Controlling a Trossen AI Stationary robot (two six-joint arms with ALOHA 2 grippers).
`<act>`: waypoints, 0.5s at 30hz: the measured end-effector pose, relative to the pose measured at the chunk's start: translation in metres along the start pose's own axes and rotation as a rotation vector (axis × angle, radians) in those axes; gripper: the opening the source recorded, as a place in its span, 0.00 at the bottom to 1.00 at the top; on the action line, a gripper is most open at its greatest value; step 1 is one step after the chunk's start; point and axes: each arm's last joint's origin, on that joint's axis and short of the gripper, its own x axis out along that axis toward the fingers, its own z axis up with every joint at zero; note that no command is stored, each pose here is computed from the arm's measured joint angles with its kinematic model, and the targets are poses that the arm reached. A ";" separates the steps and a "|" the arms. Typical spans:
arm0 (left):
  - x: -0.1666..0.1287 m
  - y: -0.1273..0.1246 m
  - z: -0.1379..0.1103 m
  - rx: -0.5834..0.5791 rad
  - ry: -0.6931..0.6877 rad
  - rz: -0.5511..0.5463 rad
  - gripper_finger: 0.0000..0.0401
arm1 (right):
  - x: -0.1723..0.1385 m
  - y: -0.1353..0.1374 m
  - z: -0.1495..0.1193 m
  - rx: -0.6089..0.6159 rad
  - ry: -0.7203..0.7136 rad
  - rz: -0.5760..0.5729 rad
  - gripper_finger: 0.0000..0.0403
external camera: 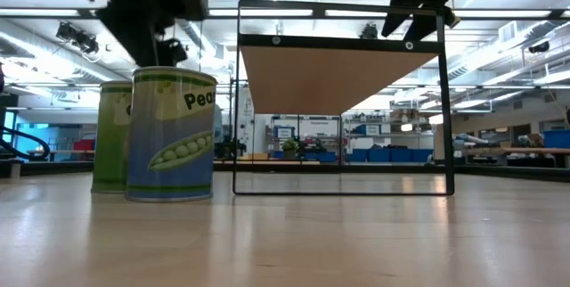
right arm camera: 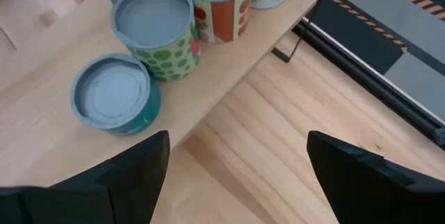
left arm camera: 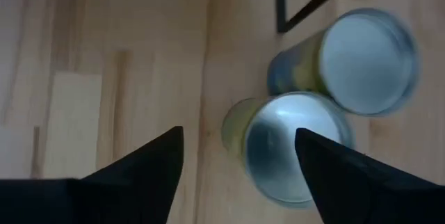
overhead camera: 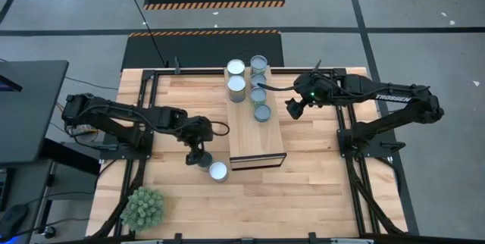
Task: Pick and place cans onto a shelf
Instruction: Put the canned oranges on the shelf
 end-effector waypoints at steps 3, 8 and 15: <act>0.004 0.003 -0.005 -0.024 0.022 0.007 0.63 | 0.001 0.000 0.000 -0.001 0.003 -0.001 0.86; 0.012 0.002 -0.010 -0.027 0.044 0.007 0.51 | 0.001 0.001 0.001 0.001 -0.002 0.002 0.86; 0.018 0.002 -0.012 -0.055 0.058 -0.010 0.36 | 0.001 0.002 0.002 -0.003 -0.009 0.015 0.86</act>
